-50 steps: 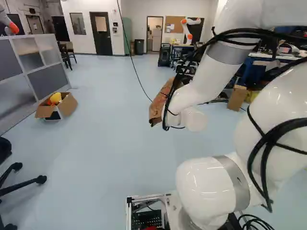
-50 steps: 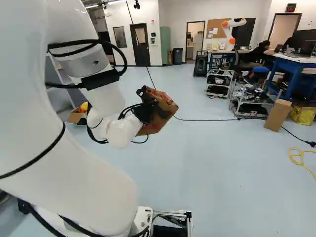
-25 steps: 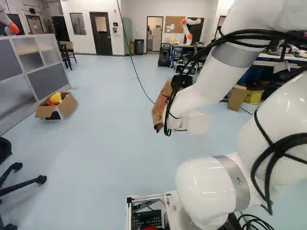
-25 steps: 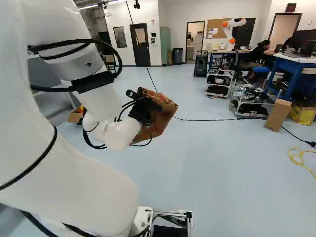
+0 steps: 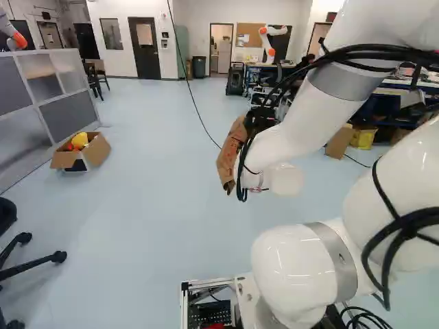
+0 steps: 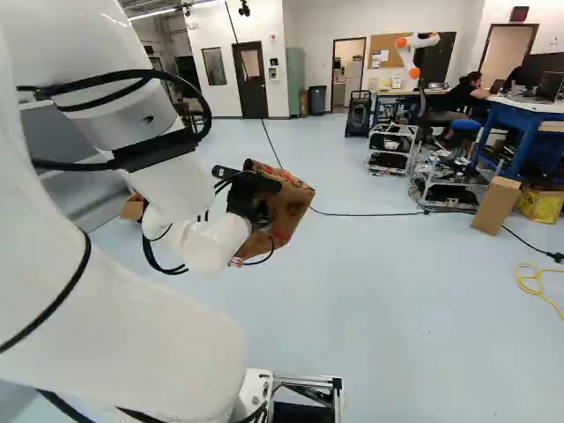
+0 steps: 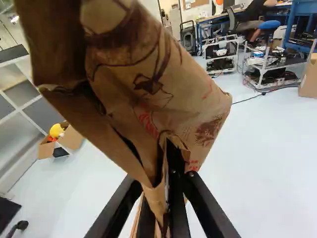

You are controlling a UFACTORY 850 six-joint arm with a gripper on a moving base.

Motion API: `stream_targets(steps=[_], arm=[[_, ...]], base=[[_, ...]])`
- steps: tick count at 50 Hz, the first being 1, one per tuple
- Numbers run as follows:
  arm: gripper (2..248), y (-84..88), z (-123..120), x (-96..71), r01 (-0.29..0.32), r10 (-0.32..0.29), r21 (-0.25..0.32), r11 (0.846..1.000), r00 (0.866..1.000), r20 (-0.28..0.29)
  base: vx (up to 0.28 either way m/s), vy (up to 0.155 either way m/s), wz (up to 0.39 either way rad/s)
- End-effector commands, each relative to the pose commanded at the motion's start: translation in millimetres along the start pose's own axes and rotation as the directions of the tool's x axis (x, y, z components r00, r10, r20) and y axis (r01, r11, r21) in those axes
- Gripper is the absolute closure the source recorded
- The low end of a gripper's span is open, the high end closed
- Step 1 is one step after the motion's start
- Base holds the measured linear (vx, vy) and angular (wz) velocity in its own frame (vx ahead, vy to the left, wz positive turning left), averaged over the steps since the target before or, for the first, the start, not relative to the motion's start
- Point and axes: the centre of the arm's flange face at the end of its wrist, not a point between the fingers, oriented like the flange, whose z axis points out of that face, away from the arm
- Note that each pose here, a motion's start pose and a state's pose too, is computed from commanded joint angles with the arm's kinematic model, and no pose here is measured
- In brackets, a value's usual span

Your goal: Pick up the grocery bag from the ground

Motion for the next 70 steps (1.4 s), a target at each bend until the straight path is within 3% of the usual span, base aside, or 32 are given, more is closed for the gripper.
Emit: stream_targets(steps=[34, 70], arm=[[225, 1.2, -9.6, -5.1, 0.179, -0.179, -0.001, 0.984, 0.984, 0.019], [225, 1.6, -12.3, -6.6, 0.228, -0.228, 0.0, 0.974, 0.973, 0.025]], base=[[0.0, 0.0, 0.0], [0.0, 0.0, 0.0]])
